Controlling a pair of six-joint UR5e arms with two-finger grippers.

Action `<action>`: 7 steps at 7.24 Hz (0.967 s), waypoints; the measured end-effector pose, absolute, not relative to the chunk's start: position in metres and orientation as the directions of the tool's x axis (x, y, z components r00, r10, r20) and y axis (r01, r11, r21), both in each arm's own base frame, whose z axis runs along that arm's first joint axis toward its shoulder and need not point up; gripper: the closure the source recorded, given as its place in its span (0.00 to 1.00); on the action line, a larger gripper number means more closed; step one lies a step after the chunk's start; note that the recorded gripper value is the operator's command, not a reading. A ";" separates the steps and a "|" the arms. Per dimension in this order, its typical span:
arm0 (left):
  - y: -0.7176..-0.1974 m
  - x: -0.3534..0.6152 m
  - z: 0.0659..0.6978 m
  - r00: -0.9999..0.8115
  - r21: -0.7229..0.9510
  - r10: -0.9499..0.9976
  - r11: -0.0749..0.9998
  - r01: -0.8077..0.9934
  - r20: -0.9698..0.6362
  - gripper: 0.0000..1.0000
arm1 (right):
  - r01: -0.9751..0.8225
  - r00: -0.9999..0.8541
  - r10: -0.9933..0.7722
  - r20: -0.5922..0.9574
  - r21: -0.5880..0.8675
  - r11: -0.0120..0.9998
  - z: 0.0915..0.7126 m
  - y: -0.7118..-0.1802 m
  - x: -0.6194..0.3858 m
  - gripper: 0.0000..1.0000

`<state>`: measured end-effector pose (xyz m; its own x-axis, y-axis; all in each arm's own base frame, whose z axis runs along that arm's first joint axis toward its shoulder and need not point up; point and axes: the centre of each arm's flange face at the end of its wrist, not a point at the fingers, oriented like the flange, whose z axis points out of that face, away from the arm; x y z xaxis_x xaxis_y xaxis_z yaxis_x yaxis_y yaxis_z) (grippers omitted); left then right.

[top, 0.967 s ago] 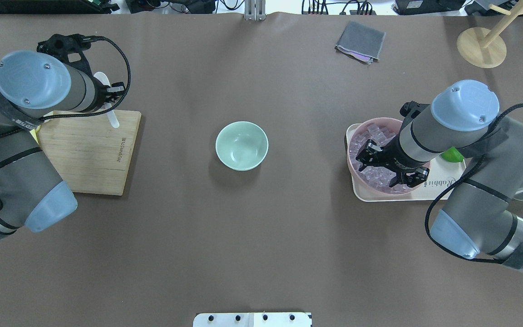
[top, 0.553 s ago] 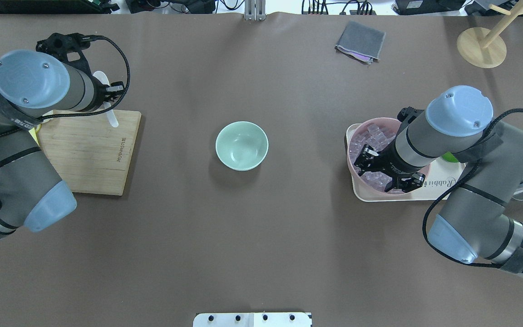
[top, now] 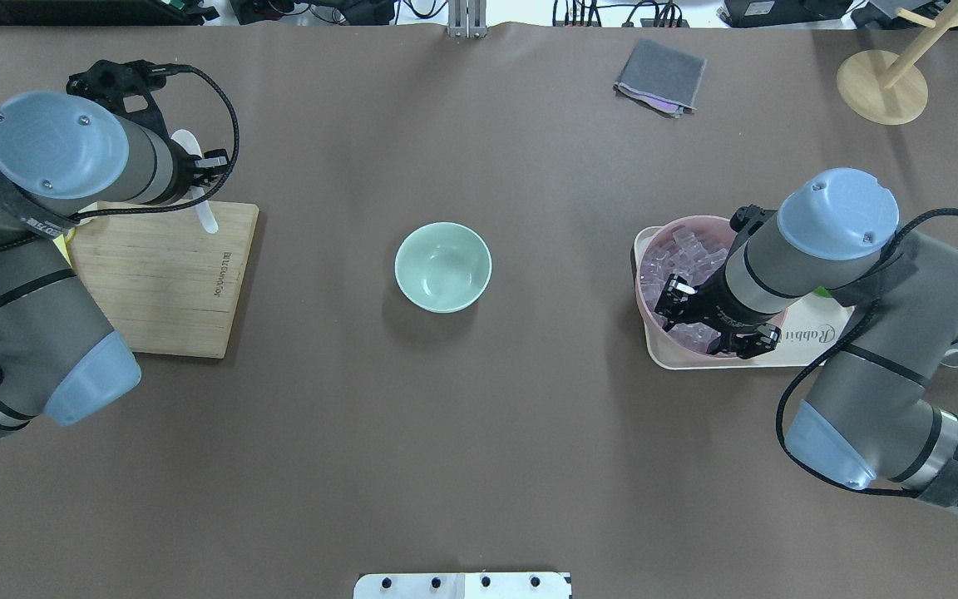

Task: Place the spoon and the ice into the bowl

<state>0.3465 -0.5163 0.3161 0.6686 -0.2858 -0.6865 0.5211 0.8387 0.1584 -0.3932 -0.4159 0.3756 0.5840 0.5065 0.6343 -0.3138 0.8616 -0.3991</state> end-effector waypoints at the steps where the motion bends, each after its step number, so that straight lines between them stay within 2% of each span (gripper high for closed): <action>1: -0.516 0.346 0.314 0.667 0.159 -0.284 0.838 0.522 -0.689 1.00 | -0.314 0.585 0.506 0.633 -0.398 0.862 0.376 -0.416 -0.393 1.00; 5: -0.510 0.342 0.299 0.653 0.162 -0.270 0.838 0.521 -0.708 1.00 | -0.333 0.561 0.521 0.644 -0.401 0.854 0.359 -0.426 -0.371 1.00; 7: -0.509 0.362 0.255 0.612 0.144 -0.246 0.844 0.516 -0.752 1.00 | -0.358 0.553 0.528 0.645 -0.388 0.849 0.323 -0.439 -0.339 1.00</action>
